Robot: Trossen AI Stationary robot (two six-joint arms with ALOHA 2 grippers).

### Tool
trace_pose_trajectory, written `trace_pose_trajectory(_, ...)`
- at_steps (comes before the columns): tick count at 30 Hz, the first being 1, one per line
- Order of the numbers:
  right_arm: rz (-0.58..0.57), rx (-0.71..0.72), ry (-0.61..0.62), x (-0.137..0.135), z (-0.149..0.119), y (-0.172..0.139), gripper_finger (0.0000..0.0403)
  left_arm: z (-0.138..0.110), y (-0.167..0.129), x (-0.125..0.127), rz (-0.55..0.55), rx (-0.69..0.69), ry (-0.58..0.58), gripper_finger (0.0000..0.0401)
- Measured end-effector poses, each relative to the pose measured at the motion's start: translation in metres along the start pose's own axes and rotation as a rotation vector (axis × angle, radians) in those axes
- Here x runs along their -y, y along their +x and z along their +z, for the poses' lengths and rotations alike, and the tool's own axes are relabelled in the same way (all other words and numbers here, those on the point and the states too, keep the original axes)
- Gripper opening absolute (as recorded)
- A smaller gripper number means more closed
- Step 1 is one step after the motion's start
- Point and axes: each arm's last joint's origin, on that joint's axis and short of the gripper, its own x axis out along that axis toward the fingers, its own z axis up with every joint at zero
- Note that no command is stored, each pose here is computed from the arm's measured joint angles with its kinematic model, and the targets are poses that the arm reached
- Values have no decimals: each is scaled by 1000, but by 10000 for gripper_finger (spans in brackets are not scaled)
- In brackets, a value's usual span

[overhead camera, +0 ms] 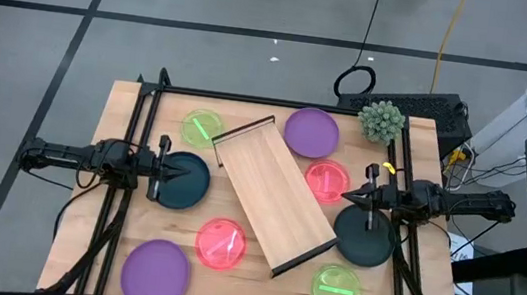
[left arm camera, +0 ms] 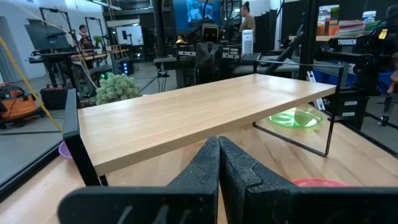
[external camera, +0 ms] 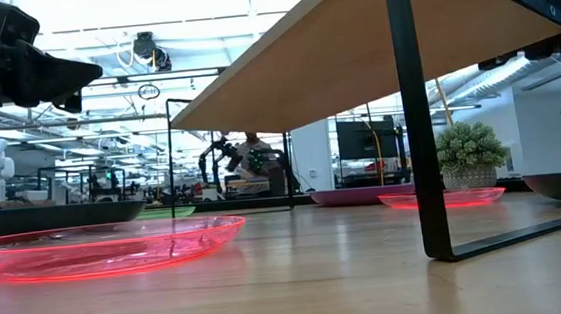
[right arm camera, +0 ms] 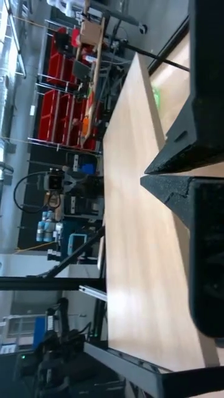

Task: Place and stack plates onto a shelf
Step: Put the right black plate on the shelf

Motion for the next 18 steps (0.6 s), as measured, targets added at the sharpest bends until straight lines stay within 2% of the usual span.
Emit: trace_pose_trajectory(18,-23,12,13,2,8,1,0,0,0,0,0,2,0,1)
